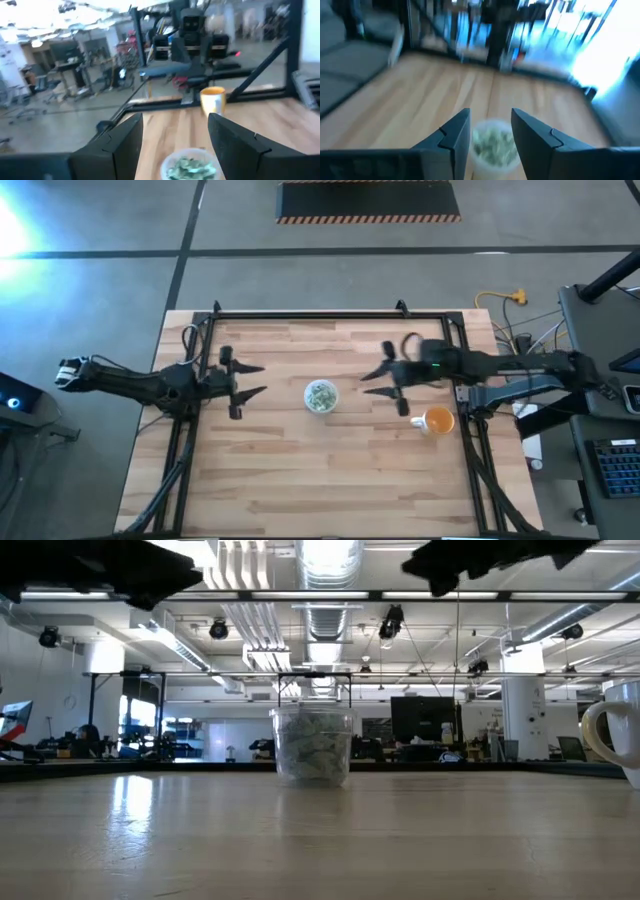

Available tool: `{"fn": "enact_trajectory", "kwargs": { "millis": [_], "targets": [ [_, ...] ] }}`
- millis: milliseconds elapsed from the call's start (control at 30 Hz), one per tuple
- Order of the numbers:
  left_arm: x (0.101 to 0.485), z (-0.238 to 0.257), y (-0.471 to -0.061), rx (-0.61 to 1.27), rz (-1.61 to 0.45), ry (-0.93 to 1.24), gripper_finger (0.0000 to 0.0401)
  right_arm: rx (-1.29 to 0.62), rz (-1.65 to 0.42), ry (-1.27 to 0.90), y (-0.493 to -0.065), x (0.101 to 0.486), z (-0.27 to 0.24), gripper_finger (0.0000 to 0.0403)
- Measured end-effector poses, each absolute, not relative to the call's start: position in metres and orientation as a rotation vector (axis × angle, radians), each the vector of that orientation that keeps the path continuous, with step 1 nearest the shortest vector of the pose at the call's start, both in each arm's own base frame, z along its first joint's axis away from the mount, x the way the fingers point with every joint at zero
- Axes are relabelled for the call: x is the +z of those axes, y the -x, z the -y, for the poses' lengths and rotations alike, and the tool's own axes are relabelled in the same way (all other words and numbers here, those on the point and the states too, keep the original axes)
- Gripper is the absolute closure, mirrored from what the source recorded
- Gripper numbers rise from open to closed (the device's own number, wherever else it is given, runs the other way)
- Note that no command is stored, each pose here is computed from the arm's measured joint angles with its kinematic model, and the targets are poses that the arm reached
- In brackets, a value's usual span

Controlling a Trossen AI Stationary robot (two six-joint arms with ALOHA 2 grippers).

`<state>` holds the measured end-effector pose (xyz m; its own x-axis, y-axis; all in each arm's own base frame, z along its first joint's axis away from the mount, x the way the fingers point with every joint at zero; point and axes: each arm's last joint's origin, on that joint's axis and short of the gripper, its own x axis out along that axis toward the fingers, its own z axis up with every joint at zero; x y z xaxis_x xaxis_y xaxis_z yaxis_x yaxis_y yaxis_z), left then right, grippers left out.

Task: Pick and place Stevia / Truvia into bins
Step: Return to Home Position

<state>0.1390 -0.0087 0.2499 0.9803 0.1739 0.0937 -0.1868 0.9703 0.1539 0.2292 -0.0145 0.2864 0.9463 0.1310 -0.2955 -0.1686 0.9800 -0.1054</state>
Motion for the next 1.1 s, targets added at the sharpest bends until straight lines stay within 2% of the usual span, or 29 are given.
{"fn": "enact_trajectory", "kwargs": {
  "millis": [133, 433, 800, 1100],
  "targets": [
    [0.225, 0.009, -0.129, 0.148, 0.121, -0.136, 0.0193, 0.141, -0.104, 0.144, -0.189, 0.28, 0.01, 0.027],
    [0.192, 0.007, -0.113, 0.151, 0.172, -0.126, 0.0193, 0.135, 0.015, 0.08, -0.131, 0.241, 0.005, 0.0273],
    [0.185, 0.006, -0.105, 0.15, 0.161, -0.138, 0.0193, 0.124, 0.069, 0.065, -0.108, 0.192, 0.003, 0.0271],
    [0.183, 0.005, -0.1, 0.149, 0.15, -0.149, 0.0193, 0.124, 0.072, 0.049, -0.1, 0.173, 0.002, 0.0278]
  ]
}}
